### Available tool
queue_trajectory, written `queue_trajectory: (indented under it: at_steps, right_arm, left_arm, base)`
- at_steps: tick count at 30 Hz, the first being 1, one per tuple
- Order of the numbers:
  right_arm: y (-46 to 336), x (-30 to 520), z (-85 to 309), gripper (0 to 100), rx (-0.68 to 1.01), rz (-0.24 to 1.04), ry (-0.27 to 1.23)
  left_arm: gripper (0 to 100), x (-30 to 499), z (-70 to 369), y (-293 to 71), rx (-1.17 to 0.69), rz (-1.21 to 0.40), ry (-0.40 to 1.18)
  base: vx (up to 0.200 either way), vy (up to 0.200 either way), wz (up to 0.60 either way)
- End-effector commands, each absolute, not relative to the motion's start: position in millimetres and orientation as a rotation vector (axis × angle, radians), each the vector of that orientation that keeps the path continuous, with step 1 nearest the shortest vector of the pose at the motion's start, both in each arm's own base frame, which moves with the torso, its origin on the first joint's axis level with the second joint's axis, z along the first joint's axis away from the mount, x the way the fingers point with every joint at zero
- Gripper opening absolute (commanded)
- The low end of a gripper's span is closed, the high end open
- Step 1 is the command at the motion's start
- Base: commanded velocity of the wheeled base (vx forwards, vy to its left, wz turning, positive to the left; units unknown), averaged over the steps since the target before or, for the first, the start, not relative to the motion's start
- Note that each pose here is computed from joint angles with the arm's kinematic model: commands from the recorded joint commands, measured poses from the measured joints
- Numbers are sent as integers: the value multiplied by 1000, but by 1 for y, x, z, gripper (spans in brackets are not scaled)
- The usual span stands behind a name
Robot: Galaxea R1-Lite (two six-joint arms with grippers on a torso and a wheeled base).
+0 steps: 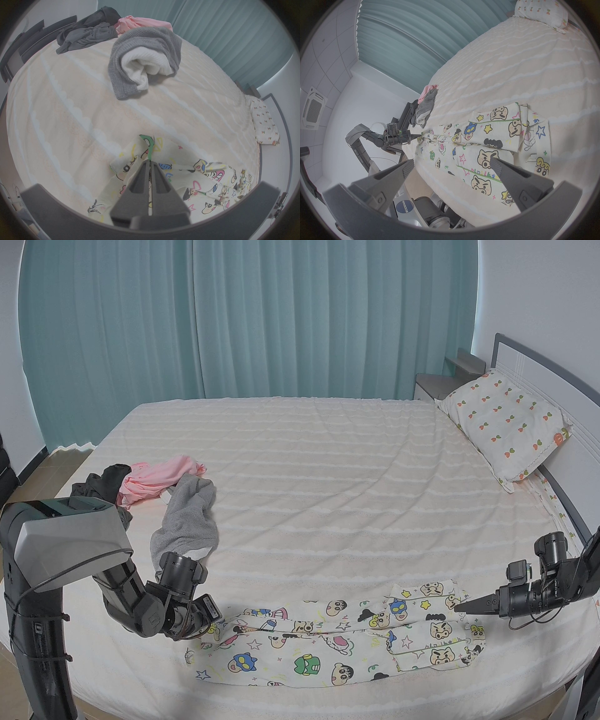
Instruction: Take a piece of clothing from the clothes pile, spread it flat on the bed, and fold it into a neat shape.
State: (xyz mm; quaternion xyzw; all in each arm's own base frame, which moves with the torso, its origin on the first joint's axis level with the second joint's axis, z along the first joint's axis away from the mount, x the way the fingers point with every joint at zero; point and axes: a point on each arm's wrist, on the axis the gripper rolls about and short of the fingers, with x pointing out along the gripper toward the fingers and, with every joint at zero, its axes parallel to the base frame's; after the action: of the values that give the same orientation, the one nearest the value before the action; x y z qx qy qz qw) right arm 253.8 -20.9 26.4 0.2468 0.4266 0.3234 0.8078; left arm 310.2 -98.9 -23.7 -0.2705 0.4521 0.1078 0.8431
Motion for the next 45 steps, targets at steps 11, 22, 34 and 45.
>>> queue_trajectory:
  at_steps: [11,22,34,45]
  right_arm:
    - [-20,254,26,100,527,695,915]
    - [-20,253,24,100,513,700,916]
    - [-20,251,22,100,507,705,919]
    - [-20,252,23,100,506,707,916]
  left_arm:
    - [0,298,6,-92,-619,184,754]
    - [0,282,-25,-85,-578,213,893]
    - [100,281,-23,-88,-622,186,909]
    - [100,297,-24,-95,-723,197,876]
  base:
    - [0,0,0]
    - [0,0,0]
    - [0,0,0]
    - [0,0,0]
